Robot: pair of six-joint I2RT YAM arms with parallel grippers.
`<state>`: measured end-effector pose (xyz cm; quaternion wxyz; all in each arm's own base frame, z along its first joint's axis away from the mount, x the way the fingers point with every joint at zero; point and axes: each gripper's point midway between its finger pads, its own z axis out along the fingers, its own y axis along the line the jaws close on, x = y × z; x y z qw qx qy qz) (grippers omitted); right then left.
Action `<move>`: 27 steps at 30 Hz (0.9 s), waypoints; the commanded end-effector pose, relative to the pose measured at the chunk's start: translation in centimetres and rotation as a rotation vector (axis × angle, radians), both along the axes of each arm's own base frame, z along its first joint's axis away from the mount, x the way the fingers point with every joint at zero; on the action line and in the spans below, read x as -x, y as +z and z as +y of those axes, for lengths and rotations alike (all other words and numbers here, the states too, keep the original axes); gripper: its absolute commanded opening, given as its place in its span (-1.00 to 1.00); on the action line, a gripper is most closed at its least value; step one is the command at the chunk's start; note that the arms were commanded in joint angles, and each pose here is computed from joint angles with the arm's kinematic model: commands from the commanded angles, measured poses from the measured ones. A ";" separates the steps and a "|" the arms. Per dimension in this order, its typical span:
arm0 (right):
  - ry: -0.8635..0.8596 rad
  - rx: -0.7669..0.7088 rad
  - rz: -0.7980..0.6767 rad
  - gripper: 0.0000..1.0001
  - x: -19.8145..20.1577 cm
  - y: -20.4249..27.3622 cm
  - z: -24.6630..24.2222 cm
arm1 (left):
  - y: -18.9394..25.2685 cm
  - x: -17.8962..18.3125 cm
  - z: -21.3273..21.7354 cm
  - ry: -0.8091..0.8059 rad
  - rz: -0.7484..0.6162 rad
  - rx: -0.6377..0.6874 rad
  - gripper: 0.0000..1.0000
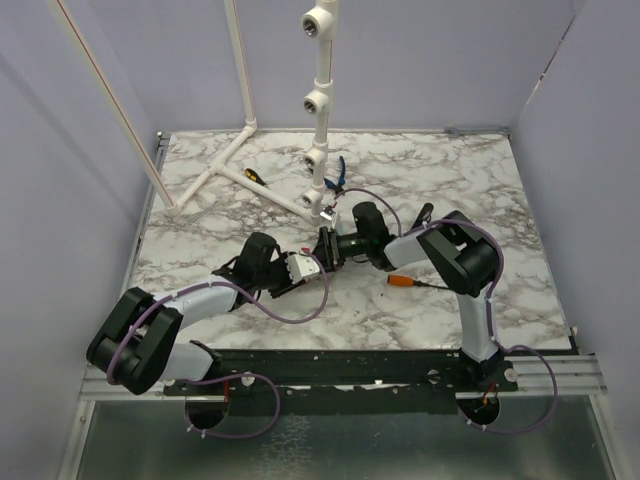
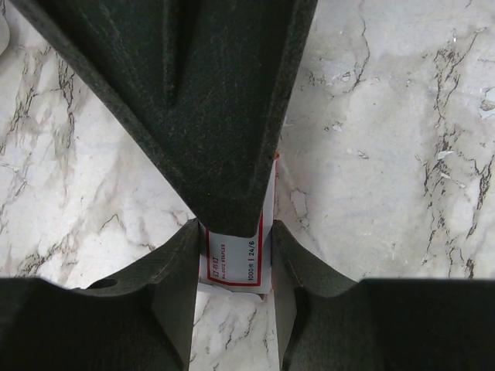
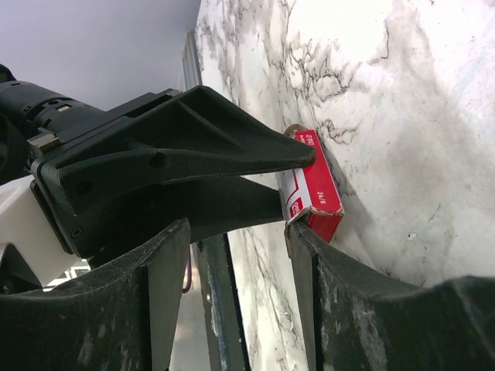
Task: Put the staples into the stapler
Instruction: Open the staple box at the center of the board.
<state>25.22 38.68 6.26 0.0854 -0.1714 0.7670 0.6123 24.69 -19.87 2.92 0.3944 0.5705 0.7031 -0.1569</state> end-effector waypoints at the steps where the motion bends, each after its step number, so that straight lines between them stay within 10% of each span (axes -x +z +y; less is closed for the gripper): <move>1: -0.038 0.098 0.114 0.22 0.9 -3.8 -2.0 | 1.8 -0.7 -1.8 -0.054 -0.073 0.067 -0.53; 27: -0.095 0.045 0.094 0.22 -0.7 -3.3 -3.4 | 1.6 -0.6 -1.8 -0.066 -0.063 0.058 -0.54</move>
